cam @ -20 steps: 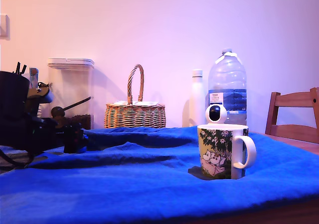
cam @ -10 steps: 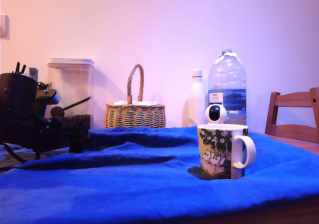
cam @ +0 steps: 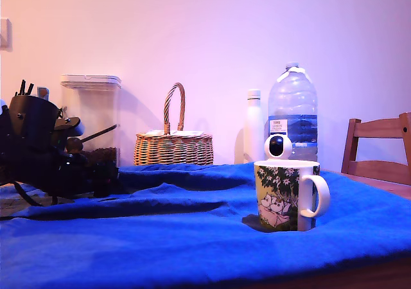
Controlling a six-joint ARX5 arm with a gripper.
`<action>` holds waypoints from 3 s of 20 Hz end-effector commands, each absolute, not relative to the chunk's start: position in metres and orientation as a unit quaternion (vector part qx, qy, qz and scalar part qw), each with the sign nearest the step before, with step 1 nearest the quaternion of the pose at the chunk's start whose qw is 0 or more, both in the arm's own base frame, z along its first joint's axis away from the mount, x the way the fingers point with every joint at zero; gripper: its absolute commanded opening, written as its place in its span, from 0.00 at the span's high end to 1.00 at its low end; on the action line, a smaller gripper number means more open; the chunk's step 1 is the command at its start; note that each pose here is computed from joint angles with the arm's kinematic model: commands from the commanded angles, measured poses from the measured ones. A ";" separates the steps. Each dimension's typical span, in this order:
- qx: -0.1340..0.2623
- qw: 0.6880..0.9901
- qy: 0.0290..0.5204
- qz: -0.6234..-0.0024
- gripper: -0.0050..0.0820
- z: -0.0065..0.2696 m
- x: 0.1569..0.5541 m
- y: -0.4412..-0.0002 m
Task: Pick up the coffee capsules on the table and drop them inside the coffee cup
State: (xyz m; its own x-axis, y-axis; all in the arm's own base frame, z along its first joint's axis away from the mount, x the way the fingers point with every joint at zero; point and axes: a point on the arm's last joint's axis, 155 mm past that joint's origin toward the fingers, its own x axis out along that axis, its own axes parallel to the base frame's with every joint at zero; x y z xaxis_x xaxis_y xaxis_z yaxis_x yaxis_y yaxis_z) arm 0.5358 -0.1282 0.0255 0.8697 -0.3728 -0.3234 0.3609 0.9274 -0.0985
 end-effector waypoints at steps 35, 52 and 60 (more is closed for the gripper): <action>0.010 0.938 0.197 -0.287 0.76 0.033 0.522 -0.158; 0.007 0.924 0.155 -0.351 0.76 0.120 0.429 -0.169; -0.018 0.910 0.153 -0.385 0.76 0.135 0.370 -0.196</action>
